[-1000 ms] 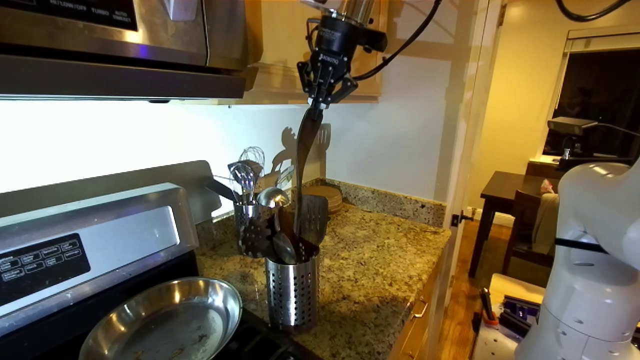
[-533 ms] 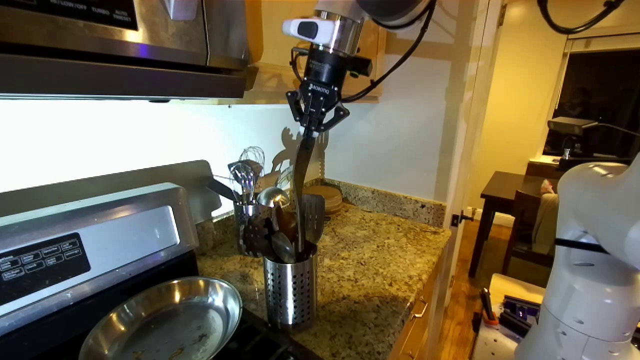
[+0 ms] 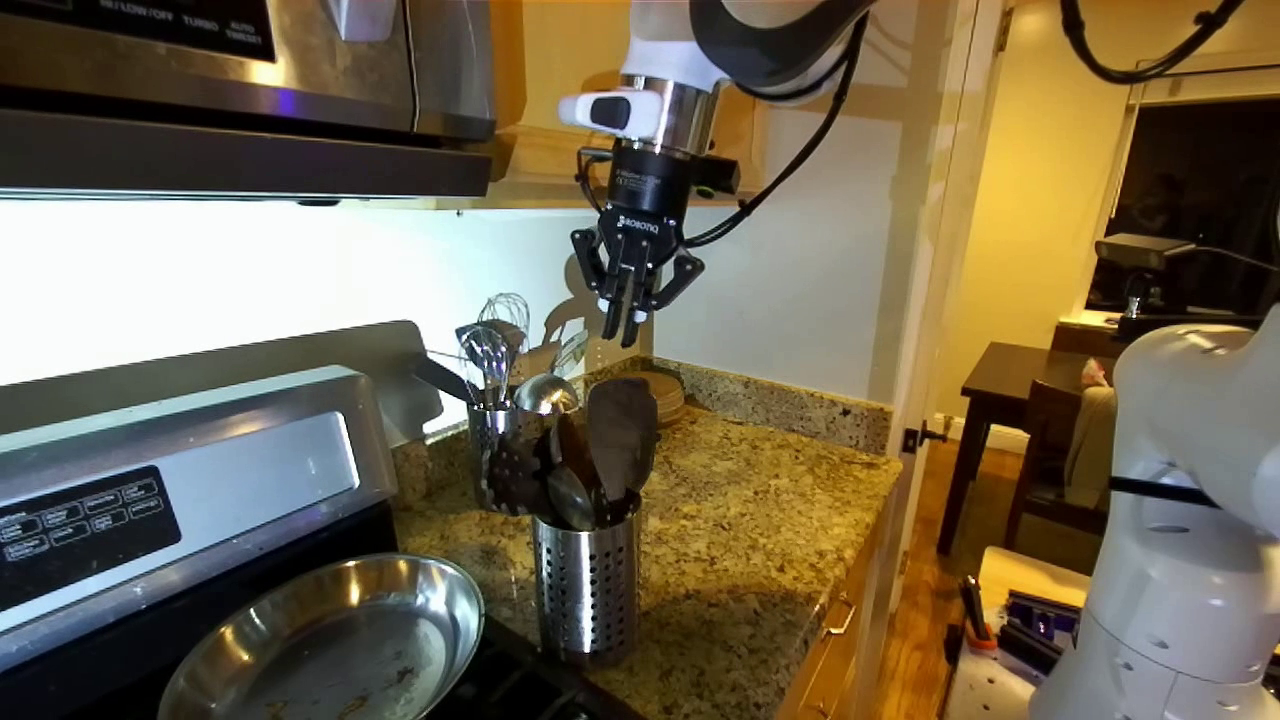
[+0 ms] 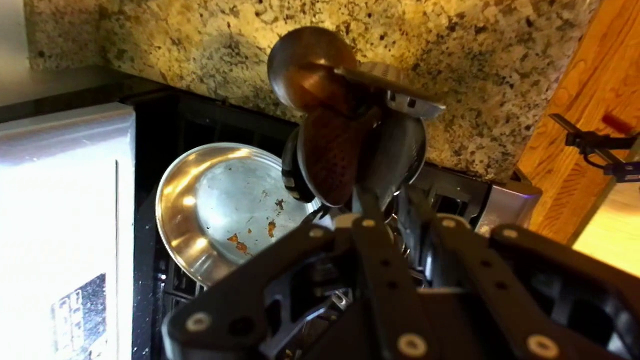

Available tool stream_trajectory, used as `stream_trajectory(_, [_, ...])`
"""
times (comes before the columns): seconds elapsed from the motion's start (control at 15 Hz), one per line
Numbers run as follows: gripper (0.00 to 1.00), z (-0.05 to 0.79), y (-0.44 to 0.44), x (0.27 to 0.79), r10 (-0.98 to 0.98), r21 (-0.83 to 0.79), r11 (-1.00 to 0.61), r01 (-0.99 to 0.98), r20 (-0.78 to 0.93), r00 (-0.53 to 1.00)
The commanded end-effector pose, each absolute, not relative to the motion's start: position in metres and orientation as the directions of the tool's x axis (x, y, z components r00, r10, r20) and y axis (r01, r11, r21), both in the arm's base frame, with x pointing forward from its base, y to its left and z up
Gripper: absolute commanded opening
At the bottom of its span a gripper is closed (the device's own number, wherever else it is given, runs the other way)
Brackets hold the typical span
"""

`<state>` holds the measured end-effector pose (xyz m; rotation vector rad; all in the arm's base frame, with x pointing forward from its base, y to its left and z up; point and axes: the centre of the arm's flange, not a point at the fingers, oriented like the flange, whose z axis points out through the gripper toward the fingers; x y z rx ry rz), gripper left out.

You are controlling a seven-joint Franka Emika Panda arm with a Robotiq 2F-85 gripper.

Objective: Put the wooden spoon in the utensil holder

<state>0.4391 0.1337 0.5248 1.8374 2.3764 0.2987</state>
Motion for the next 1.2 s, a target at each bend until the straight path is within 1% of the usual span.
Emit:
stream_trajectory(0.0, [0.5,0.532,0.124,0.428,0.966,0.255,0.228,0.94,0.064,-0.251])
stream_trajectory(0.27, [0.76,0.545,0.116,0.424,0.972,0.254,0.199,0.946,0.07,-0.223])
stream_trajectory(0.47, [0.95,0.56,0.103,0.418,0.983,0.176,0.162,0.971,0.059,-0.175])
stream_trajectory(0.53, [0.99,0.564,0.097,0.415,0.987,0.141,0.144,0.98,0.052,-0.152])
stream_trajectory(0.73, [1.0,0.574,0.078,0.405,0.995,0.048,0.087,0.995,0.043,-0.089])
stream_trajectory(0.93, [1.0,0.577,0.055,0.396,0.999,0.006,0.017,1.0,0.048,-0.017])
stream_trajectory(1.0, [1.0,0.569,0.069,0.406,0.996,0.022,0.074,0.997,0.057,-0.075])
stream_trajectory(1.13, [1.0,0.571,0.059,0.404,0.997,0.014,0.046,0.999,0.06,-0.047])
